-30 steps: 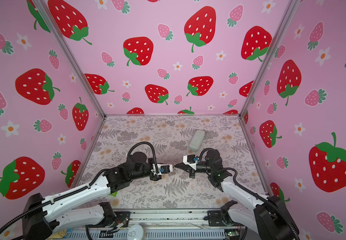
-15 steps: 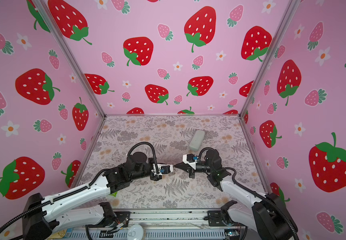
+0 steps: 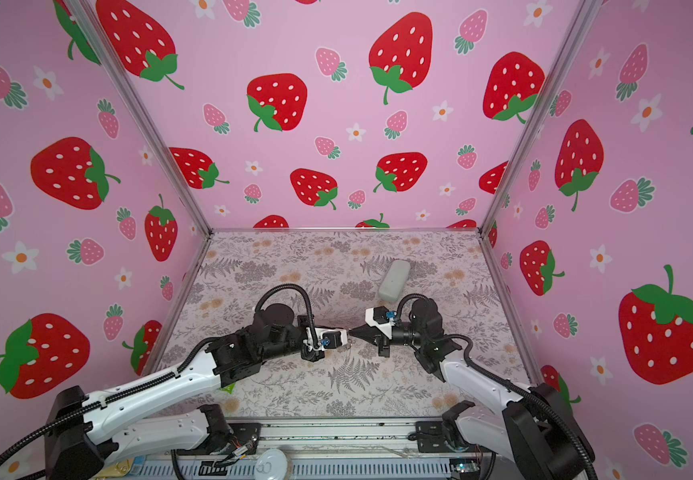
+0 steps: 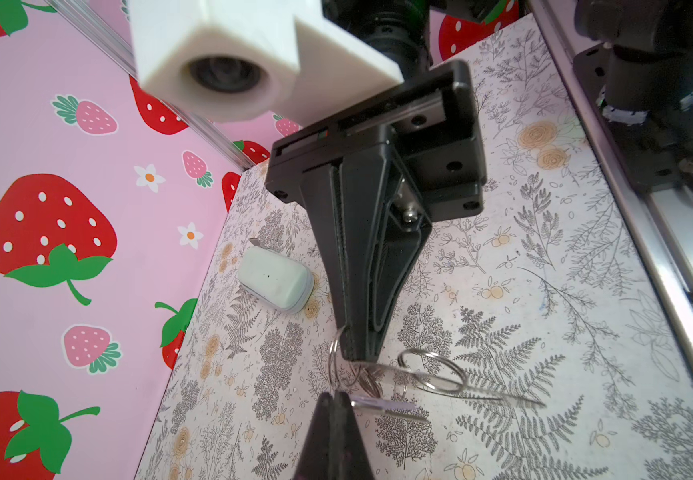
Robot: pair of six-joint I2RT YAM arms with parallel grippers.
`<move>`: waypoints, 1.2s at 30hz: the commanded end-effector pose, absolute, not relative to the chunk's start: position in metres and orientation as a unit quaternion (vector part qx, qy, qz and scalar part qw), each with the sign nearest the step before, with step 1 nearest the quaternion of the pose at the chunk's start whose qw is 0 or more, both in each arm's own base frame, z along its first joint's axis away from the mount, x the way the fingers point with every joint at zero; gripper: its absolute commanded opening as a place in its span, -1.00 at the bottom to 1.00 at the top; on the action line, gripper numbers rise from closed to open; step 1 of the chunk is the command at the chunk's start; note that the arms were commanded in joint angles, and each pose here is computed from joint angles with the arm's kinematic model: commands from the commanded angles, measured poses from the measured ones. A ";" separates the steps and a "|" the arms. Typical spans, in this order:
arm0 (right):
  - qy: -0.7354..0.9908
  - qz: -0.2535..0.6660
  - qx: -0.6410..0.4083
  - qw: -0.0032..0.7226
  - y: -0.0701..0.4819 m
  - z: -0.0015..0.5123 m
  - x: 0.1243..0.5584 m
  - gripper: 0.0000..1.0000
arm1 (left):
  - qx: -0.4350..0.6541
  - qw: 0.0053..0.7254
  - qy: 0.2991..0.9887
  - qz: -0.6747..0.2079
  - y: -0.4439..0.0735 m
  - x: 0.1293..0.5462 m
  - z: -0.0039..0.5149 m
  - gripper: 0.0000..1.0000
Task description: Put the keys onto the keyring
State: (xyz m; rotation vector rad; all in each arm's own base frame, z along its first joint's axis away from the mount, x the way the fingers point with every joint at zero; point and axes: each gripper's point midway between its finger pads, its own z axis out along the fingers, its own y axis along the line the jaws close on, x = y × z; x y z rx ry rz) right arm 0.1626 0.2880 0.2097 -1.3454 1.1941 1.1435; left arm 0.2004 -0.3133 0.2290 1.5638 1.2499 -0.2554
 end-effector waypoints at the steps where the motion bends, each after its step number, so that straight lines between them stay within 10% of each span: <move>1: 0.476 0.474 -0.554 0.491 0.291 0.221 0.162 -1.00 | 0.650 0.565 0.497 -0.104 -0.318 0.201 0.260 -1.00; 36: 0.426 0.461 -0.610 0.484 0.287 0.214 0.144 -1.00 | 0.692 0.536 0.468 -0.123 -0.327 0.187 0.259 -1.00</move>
